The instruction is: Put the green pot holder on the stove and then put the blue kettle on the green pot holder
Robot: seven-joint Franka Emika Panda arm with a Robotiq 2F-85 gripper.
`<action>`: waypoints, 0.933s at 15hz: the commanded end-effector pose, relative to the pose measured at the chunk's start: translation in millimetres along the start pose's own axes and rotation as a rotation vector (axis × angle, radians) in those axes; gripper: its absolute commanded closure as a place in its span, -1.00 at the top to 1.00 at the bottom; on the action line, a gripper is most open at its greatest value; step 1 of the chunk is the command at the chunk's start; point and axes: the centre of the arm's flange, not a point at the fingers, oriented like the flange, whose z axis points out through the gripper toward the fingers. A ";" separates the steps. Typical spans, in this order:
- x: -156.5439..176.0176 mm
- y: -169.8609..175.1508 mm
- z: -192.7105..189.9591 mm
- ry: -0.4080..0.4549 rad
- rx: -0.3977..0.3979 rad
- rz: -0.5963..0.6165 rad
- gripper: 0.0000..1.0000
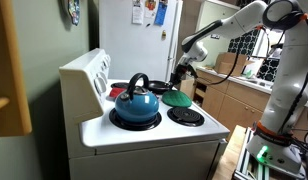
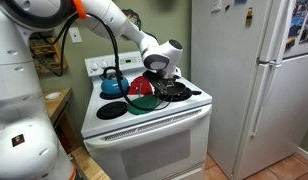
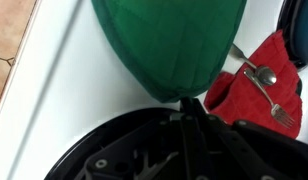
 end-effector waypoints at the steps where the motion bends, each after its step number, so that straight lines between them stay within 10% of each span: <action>1: -3.3 0.2 -1.7 0.040 -0.024 -0.067 -0.99; 6: -3.3 -6.1 7.0 0.046 0.019 -0.099 -0.99; 14: -4.5 -54.1 -11.7 0.030 0.009 -0.166 0.46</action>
